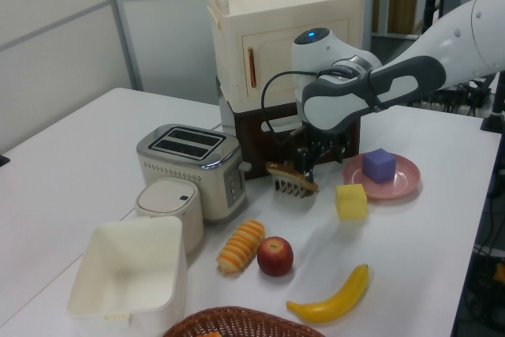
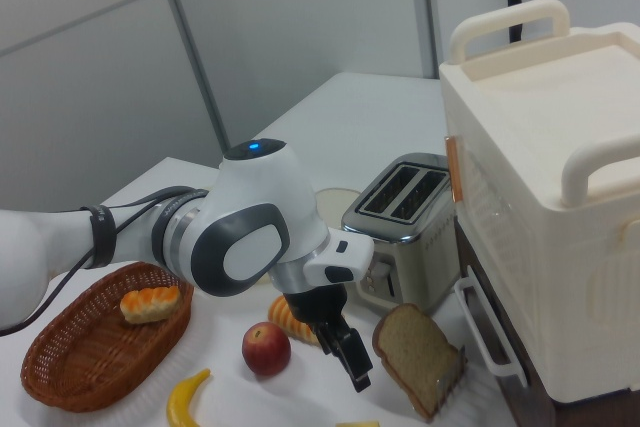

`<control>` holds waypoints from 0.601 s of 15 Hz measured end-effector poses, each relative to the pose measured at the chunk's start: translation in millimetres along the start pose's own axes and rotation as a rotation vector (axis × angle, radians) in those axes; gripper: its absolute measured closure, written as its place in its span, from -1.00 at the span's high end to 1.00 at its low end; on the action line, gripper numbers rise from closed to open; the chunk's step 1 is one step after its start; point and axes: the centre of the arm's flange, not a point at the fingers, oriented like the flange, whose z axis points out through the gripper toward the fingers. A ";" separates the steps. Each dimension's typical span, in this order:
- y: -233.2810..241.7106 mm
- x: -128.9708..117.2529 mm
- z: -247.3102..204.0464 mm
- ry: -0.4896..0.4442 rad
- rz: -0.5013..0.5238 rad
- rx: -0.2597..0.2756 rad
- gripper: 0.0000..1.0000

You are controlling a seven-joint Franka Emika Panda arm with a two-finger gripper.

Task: Put the yellow cube on the table

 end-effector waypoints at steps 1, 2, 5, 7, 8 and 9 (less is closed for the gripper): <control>0.2 0.2 -0.7 0.001 0.000 0.000 1.00; 0.5 0.7 -2.8 0.005 0.001 0.001 1.00; 7.1 -0.3 -28.6 -0.020 0.012 -0.011 1.00; 14.8 0.5 -69.9 -0.017 0.026 -0.016 1.00; 16.5 1.0 -92.7 0.004 0.030 -0.013 1.00; 16.7 -0.3 -115.6 0.019 0.033 -0.005 1.00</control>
